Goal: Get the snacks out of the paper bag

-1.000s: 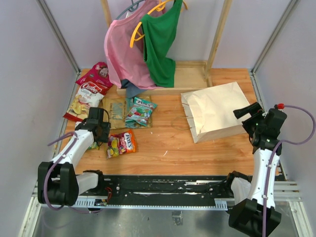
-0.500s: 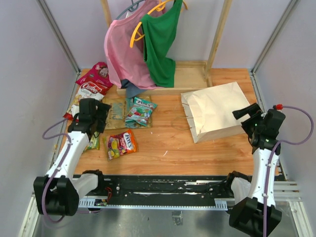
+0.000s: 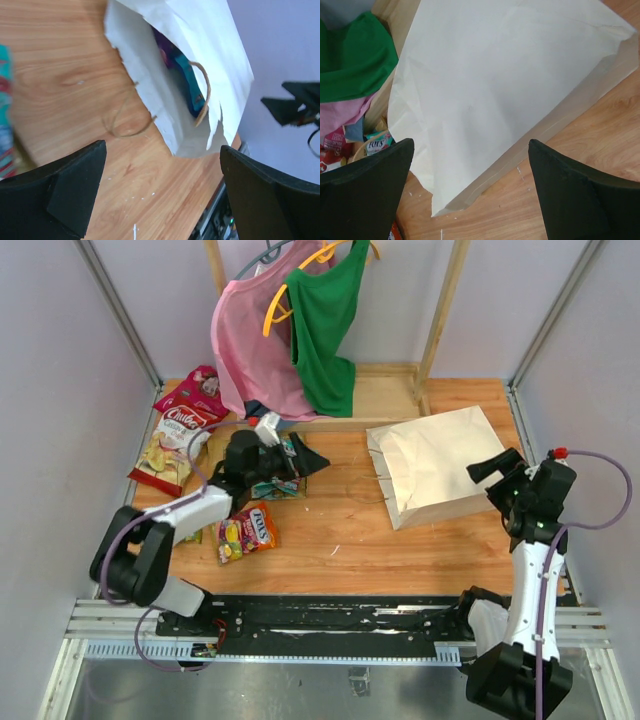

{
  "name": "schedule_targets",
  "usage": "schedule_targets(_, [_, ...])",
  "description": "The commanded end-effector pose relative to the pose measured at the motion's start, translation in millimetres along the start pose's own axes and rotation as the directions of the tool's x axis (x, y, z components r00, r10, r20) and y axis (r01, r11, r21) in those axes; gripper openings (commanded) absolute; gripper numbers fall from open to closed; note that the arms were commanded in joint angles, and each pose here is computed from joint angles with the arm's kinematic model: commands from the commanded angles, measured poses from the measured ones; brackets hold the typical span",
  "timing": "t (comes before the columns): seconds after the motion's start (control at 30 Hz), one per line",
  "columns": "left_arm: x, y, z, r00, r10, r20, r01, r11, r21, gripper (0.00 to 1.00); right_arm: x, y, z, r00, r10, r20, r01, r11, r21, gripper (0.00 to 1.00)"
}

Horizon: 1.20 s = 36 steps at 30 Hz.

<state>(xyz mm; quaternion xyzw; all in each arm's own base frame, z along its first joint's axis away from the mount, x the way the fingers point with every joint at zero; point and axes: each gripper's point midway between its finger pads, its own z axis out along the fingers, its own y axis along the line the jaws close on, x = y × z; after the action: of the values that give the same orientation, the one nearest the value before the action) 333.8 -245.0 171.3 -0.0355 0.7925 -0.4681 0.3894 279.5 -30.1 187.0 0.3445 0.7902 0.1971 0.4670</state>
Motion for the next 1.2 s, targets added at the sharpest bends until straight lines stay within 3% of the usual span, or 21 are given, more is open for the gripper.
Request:
schedule_targets(0.0, [26, -40, 35, 0.983, 0.170, -0.075, -0.149, 0.963, 0.222, 1.00, -15, 31, -16, 0.972, -0.224, 0.075, 0.228, 0.973, -0.046, 0.99])
schedule_targets(0.13, [34, -41, 46, 0.985, 0.157, -0.069, -0.135, 0.959, 0.248, 1.00, -13, 74, -30, 0.849, -0.501, 0.169, 0.517, 0.854, -0.062, 0.99])
schedule_targets(0.2, [36, -41, 47, 0.985, 0.158, -0.073, -0.134, 0.956, 0.260, 1.00, 5, 101, -32, 0.748, -0.642, 0.167, 0.660, 0.747, -0.082, 0.99])
schedule_targets(0.3, [37, -44, 43, 0.982, 0.173, -0.076, -0.147, 0.951, 0.271, 1.00, 34, 133, -27, 0.574, -0.811, 0.114, 0.819, 0.570, -0.070, 0.99])
schedule_targets(0.4, [38, -39, 36, 0.982, 0.179, -0.064, -0.158, 0.957, 0.245, 1.00, 63, 151, -11, 0.354, -0.935, 0.017, 0.935, 0.354, -0.011, 0.99])
schedule_targets(0.5, [35, -31, 26, 0.989, 0.141, -0.055, -0.124, 0.964, 0.237, 1.00, 90, 161, 0, 0.169, -0.981, -0.091, 0.986, 0.169, 0.003, 1.00])
schedule_targets(0.57, [29, -23, 17, 0.995, 0.091, -0.035, -0.079, 0.962, 0.261, 1.00, 109, 167, 6, 0.084, -0.989, -0.120, 0.996, 0.087, -0.023, 0.98])
schedule_targets(0.73, [27, -8, 1, 0.999, -0.010, -0.031, 0.019, 0.947, 0.322, 0.99, 136, 174, 24, 0.028, -0.987, -0.156, 0.998, 0.036, -0.050, 0.92])
schedule_targets(0.97, [33, -5, -3, 0.999, -0.004, -0.033, 0.015, 0.946, 0.324, 0.97, 131, 189, 35, 0.030, -0.988, -0.149, 1.000, 0.029, 0.011, 0.85])
schedule_targets(1.17, [33, -4, -4, 0.999, 0.006, -0.031, 0.004, 0.949, 0.316, 0.97, 129, 187, 49, -0.005, -0.984, -0.179, 0.999, -0.014, 0.049, 0.80])
